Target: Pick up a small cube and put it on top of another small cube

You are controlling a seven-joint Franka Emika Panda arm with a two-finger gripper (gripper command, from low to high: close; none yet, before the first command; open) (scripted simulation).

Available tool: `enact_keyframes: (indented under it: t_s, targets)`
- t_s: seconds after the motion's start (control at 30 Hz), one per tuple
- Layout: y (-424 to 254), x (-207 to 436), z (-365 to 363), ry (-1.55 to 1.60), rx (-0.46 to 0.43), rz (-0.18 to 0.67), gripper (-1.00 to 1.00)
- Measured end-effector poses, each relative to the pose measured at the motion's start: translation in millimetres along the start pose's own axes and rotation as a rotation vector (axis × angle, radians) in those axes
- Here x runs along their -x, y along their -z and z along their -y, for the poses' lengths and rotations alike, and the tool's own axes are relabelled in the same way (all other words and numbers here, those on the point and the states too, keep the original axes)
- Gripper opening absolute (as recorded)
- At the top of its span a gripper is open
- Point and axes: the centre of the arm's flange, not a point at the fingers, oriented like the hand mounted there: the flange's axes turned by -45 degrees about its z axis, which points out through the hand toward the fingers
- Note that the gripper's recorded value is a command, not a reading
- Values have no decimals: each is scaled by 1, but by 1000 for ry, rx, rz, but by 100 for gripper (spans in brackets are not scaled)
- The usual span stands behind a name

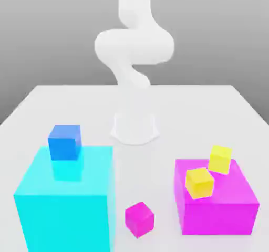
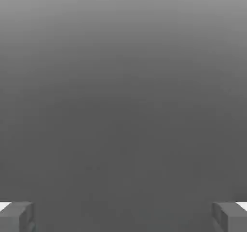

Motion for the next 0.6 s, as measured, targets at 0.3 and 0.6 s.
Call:
enact_keyframes:
  t_s: [0.3, 0.6]
  targets:
    - [-113, 19, -2, 270, -229, 150, 0]
    - [-216, 60, 13, 527, -429, 252, 0]
